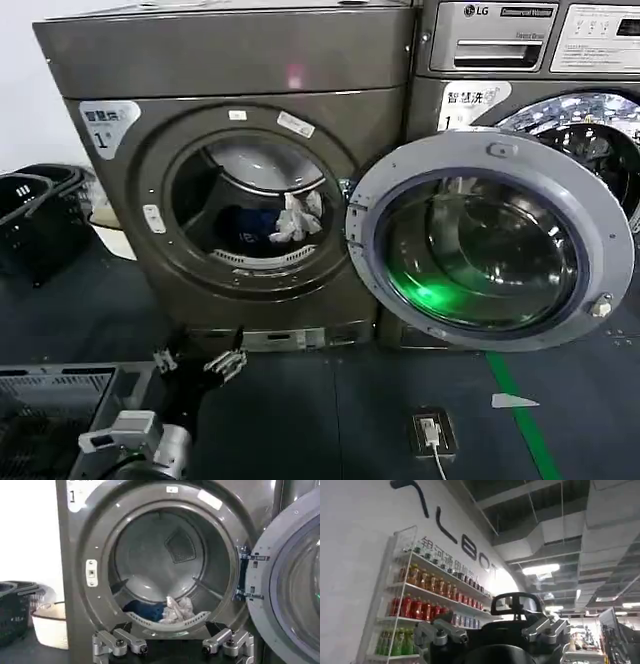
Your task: Grasp the clothes from the dryer.
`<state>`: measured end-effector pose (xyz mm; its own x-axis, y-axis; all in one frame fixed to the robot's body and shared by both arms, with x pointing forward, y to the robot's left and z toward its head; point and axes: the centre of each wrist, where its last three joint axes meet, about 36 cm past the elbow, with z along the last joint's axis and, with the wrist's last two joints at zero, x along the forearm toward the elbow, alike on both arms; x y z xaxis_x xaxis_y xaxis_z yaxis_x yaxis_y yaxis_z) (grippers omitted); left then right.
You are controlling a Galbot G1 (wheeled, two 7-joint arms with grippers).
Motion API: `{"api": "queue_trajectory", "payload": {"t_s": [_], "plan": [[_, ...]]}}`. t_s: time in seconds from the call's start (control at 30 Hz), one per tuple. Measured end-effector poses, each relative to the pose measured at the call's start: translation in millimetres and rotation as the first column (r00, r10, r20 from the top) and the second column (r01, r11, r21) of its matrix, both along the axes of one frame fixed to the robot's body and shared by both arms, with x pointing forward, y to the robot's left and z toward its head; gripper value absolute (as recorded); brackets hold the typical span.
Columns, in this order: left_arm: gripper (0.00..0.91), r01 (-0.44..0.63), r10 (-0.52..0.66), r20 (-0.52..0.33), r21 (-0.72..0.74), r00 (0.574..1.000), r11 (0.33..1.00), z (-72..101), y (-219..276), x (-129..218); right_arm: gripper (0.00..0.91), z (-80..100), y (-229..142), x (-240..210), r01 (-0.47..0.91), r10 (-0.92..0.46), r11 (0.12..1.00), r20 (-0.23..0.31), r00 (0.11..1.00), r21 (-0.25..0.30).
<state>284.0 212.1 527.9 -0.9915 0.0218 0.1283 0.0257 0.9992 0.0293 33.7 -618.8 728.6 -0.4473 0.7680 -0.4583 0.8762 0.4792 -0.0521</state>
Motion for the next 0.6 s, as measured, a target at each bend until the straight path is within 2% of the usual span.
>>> {"api": "queue_trajectory", "payload": {"t_s": [0.6], "plan": [[0.907, 0.010, -0.010, 0.001, -0.003, 1.000, 1.000, 1.0, -2.2, -1.1, 0.907, 1.9, 1.9, 1.7, -0.008, 0.008, 1.000, -0.004, 1.000, -0.009]]}}
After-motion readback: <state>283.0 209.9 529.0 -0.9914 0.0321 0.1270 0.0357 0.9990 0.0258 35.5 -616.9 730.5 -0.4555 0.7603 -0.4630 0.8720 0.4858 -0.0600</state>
